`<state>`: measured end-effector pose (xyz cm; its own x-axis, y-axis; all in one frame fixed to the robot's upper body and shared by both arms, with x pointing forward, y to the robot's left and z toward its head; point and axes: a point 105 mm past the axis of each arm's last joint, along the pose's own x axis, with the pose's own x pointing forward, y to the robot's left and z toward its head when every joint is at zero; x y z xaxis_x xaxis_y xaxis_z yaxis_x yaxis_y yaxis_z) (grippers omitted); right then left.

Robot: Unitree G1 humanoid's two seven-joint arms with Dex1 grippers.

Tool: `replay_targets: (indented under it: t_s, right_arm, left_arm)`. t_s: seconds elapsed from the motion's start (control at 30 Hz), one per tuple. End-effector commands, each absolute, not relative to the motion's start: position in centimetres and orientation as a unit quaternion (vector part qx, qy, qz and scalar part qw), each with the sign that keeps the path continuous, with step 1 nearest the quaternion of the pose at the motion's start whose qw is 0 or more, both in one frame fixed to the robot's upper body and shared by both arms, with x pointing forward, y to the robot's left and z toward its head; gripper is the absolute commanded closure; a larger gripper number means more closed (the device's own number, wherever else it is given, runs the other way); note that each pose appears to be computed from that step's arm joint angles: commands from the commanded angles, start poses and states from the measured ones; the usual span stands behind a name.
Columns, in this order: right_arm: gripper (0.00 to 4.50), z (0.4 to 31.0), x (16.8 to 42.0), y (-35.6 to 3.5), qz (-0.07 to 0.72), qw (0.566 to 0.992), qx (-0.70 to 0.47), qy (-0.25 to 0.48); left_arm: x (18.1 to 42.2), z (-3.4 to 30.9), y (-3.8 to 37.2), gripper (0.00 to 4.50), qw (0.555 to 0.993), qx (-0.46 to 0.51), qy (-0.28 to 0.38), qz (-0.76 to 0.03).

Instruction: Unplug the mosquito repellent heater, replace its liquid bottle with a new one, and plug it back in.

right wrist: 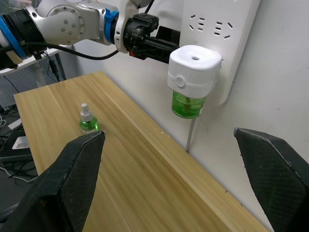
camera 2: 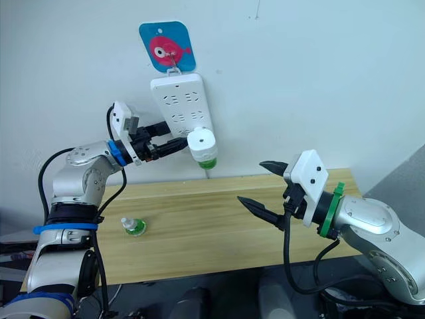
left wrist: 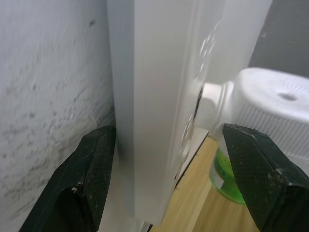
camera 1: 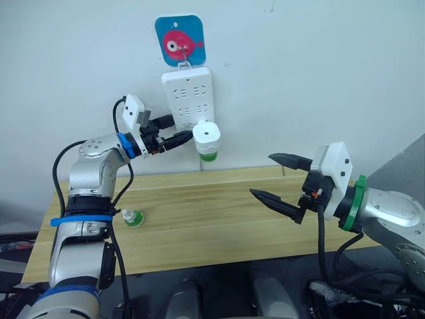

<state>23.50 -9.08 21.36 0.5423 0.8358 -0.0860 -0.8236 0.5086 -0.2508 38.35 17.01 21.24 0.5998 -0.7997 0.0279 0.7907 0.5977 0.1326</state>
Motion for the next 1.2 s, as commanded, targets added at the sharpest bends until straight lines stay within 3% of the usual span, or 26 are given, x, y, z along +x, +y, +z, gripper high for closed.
replay_targets:
  t_s: [0.03,0.2,0.23,0.37,0.47,0.73,1.2]
  right_arm:
    - [0.0,22.3,22.7,-8.8,0.488,0.861,-0.138,-0.049]
    - [0.0,22.5,23.0,-8.7,0.481,0.866,-0.128,-0.053]
    - [0.0,22.5,23.0,-8.6,0.48,0.867,-0.123,-0.054]
    - [0.0,23.1,23.5,-8.4,0.466,0.876,-0.104,-0.064]
    - [0.0,23.2,25.2,-8.4,0.402,0.909,-0.094,-0.059]
    - [0.0,23.9,28.5,-4.3,0.315,0.943,-0.078,-0.08]
    - [0.0,23.9,31.0,-1.2,0.302,0.948,-0.058,-0.078]
  left_arm:
    - [37.6,23.3,16.9,1.43,0.884,0.063,-0.077,-0.457]
    - [37.4,23.1,16.4,3.02,0.879,0.063,-0.071,-0.467]
    - [37.3,23.1,16.4,3.17,0.879,0.063,-0.07,-0.468]
    - [37.2,22.9,16.3,3.19,0.878,0.066,-0.067,-0.469]
    - [37.1,23.0,16.2,3.19,0.879,0.066,-0.066,-0.468]
    - [36.8,23.0,15.8,3.19,0.878,0.064,-0.065,-0.471]
    - [36.5,22.7,15.3,3.19,0.875,0.067,-0.064,-0.474]
